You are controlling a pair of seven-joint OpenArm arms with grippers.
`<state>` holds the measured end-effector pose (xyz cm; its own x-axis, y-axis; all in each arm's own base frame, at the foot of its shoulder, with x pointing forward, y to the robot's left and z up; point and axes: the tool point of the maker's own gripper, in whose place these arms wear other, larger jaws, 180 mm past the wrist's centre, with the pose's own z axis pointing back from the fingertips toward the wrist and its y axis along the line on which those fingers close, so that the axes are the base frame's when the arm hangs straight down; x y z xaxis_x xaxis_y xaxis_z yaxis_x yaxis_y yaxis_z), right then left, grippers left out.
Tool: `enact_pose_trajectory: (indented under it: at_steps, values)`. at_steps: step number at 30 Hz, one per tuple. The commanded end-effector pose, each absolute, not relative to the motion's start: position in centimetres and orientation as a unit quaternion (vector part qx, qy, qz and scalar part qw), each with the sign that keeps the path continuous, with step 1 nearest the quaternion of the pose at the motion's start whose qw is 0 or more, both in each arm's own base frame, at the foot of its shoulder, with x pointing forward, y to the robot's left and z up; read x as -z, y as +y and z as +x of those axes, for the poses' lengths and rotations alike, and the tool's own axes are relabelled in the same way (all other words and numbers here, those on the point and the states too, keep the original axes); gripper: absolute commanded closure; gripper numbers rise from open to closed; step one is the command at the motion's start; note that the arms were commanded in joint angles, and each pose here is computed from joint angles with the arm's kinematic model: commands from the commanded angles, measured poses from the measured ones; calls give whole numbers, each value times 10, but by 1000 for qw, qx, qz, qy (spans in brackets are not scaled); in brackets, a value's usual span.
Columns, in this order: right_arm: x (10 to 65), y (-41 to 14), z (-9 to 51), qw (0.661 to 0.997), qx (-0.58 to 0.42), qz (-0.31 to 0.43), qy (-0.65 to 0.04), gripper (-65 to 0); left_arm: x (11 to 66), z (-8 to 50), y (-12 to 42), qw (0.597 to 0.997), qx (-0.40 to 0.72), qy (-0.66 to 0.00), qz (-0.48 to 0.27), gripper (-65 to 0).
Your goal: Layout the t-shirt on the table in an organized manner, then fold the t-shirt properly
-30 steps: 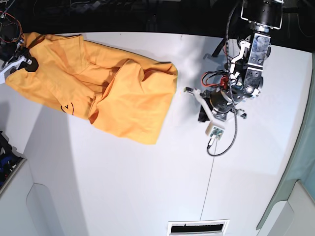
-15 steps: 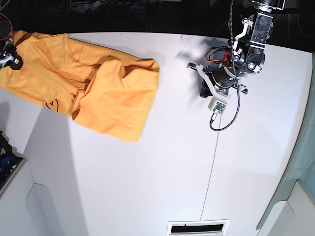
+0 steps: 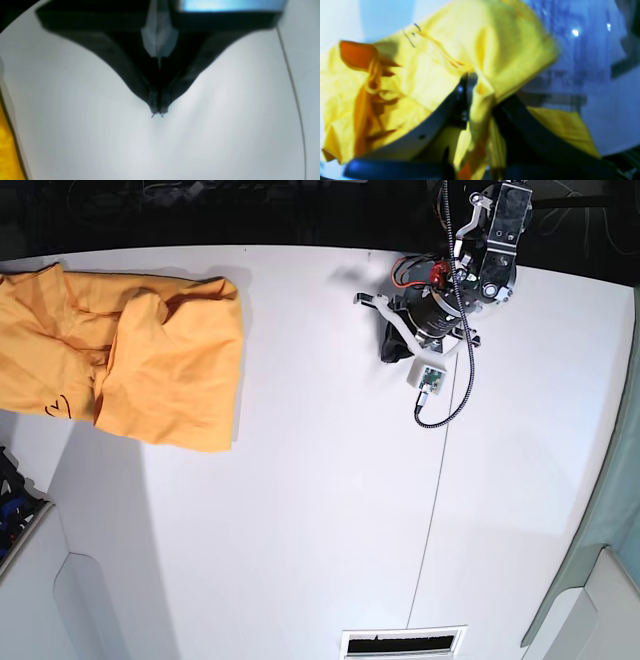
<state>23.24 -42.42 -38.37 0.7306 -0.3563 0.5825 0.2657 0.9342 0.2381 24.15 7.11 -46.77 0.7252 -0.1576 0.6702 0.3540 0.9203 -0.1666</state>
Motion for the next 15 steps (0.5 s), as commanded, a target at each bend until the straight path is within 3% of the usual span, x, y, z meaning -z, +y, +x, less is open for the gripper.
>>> enact_pose_trajectory:
  at_steps: [1, 9, 15]
  values:
    - [357, -433, 251, 918, 155, 61, -360, 0, 469, 238, 72, 921, 148, -333, -139, 0]
    - [318, -398, 289, 905, 108, 90, -401, 0, 468, 236, 66, 917, 159, -332, -154, 0]
    - [297, -337, 305, 886, 56, 105, -449, 0, 468, 233, 59, 916, 149, -329, -173, 0]
